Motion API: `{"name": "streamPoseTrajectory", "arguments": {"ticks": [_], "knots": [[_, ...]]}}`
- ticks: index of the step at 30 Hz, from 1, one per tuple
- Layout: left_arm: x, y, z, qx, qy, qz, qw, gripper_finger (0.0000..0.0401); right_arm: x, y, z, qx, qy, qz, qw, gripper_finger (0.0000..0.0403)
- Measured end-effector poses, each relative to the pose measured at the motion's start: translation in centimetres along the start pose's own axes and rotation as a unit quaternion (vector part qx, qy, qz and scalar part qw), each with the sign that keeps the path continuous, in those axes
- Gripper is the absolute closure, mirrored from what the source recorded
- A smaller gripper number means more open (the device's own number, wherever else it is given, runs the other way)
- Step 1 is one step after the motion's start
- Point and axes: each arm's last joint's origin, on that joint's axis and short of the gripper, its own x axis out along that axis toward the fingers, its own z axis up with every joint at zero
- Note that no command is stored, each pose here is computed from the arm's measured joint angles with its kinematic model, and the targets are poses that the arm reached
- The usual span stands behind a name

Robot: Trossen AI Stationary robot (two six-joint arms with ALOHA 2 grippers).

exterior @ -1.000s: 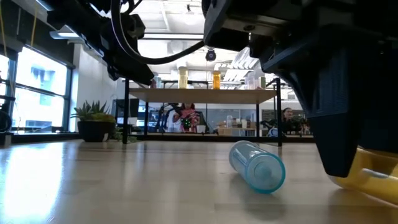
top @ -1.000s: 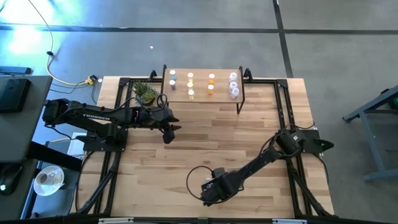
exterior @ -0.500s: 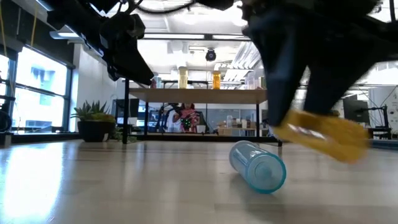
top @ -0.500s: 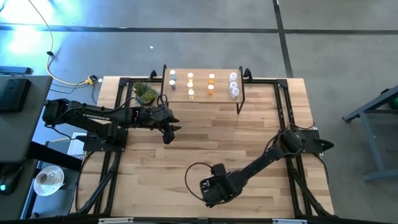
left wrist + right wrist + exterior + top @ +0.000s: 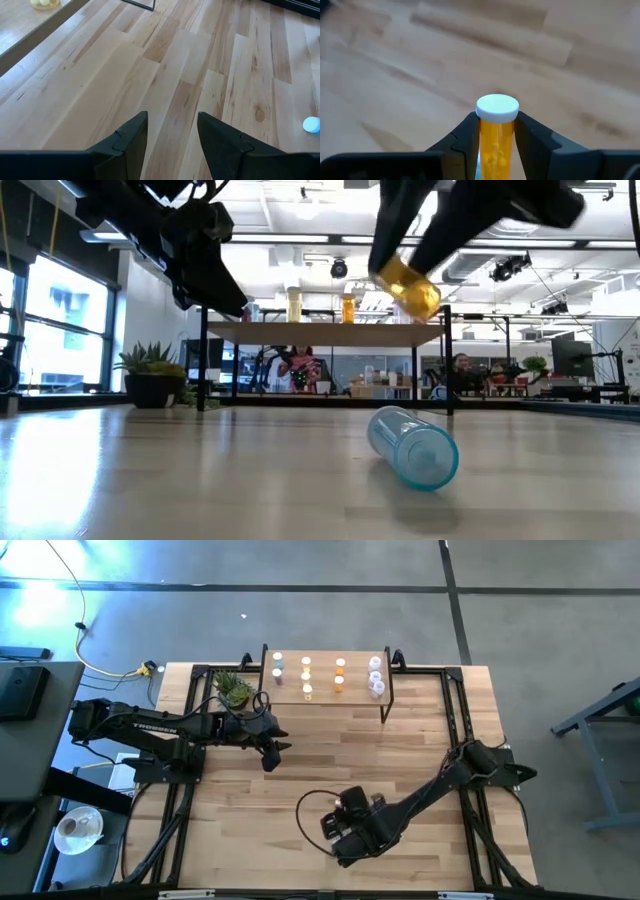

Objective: Pick and place medicine bottles onto shelf by color
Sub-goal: Put the orange pill bottle on the shelf aligned with the orange pill bottles

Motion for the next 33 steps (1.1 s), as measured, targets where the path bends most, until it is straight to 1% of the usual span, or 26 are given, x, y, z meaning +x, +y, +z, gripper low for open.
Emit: {"name": "streamPoseTrajectory", "arguments": {"ticks": [8,10,14,17,23,29,33], "knots": [[0.0,-0.1,0.1,-0.001,-0.005,-0.004,1.0,0.0238,-2.4,-0.7,2.7,-0.034,-0.095,0.014,0.995,0.03],[0.0,-0.2,0.3,-0.002,-0.011,-0.018,1.0,0.0238,-2.9,-0.8,3.4,-0.049,-0.115,0.018,0.992,0.03],[-0.1,-0.6,0.7,0.008,-0.029,-0.062,0.998,0.0238,-3.9,-1.0,5.2,-0.079,-0.154,0.022,0.985,0.03],[-0.2,-1.2,1.1,0.014,-0.054,-0.086,0.995,0.0238,-4.4,-1.2,6.5,-0.101,-0.167,0.021,0.981,0.03],[-0.7,-3.0,1.8,0.072,-0.114,-0.126,0.983,0.0238,-4.9,-1.1,8.9,-0.149,-0.179,0.025,0.972,0.03],[-1.3,-4.4,1.9,0.132,-0.147,-0.151,0.969,0.0238,-5.4,-0.5,11.2,-0.198,-0.189,0.048,0.961,0.0299],[-1.7,-5.2,2.3,0.14,-0.182,-0.171,0.958,0.0238,-5.7,0.2,12.7,-0.232,-0.198,0.076,0.949,0.0299]]}}
